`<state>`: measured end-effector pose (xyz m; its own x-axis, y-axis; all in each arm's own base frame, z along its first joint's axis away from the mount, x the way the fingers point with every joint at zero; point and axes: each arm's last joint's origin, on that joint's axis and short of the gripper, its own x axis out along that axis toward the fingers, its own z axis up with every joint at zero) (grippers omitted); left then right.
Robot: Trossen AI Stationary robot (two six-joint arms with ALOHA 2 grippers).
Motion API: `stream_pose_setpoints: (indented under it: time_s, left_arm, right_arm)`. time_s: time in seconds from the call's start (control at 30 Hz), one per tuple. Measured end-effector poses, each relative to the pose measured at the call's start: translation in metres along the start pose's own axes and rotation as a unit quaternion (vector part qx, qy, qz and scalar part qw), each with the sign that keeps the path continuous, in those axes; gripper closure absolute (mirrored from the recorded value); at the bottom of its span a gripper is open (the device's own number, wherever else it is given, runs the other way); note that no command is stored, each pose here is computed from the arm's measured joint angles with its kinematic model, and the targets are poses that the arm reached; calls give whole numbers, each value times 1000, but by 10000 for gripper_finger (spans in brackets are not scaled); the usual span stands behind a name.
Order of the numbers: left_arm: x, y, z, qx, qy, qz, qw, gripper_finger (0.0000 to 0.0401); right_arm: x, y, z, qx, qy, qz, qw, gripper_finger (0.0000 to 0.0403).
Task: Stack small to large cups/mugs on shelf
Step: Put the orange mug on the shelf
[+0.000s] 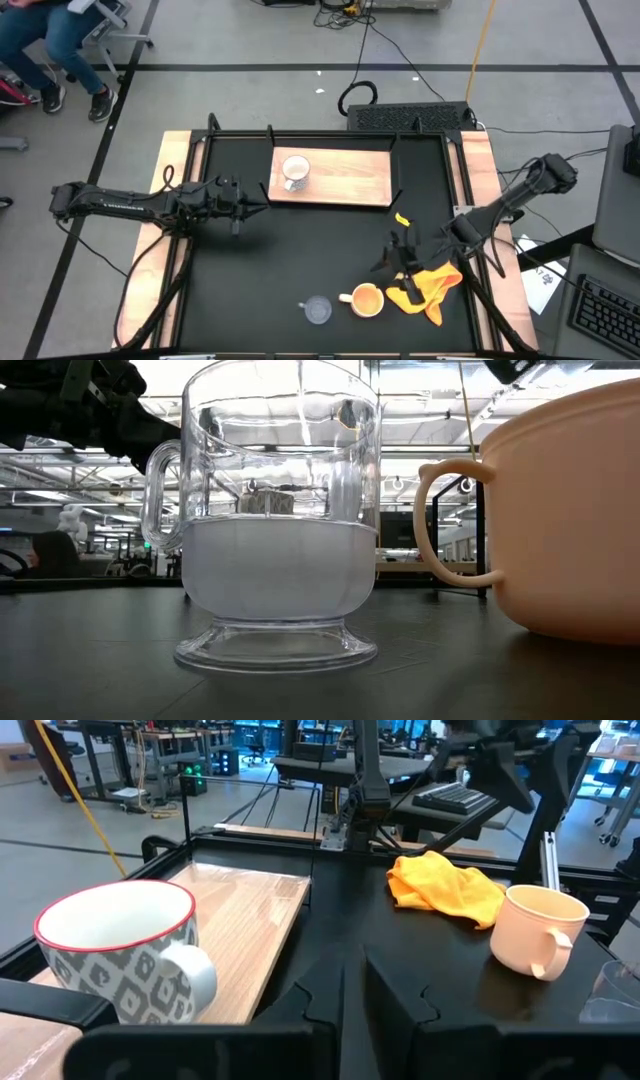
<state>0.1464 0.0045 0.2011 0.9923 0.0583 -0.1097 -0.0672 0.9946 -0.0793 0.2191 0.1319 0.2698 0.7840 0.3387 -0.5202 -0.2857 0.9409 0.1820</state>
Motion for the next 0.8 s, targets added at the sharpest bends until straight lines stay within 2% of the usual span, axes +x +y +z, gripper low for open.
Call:
stream_pose_setpoints:
  time_s: [0.4,0.8]
  left_arm:
    - [0,0,3,11,-16,-1,1000,361]
    - [0,0,5,10,-23,-2,1000,361]
  right_arm:
    - [22,-1,-16,93,80,-18,992,222]
    - [44,0,-29,108,128,-13,986,222]
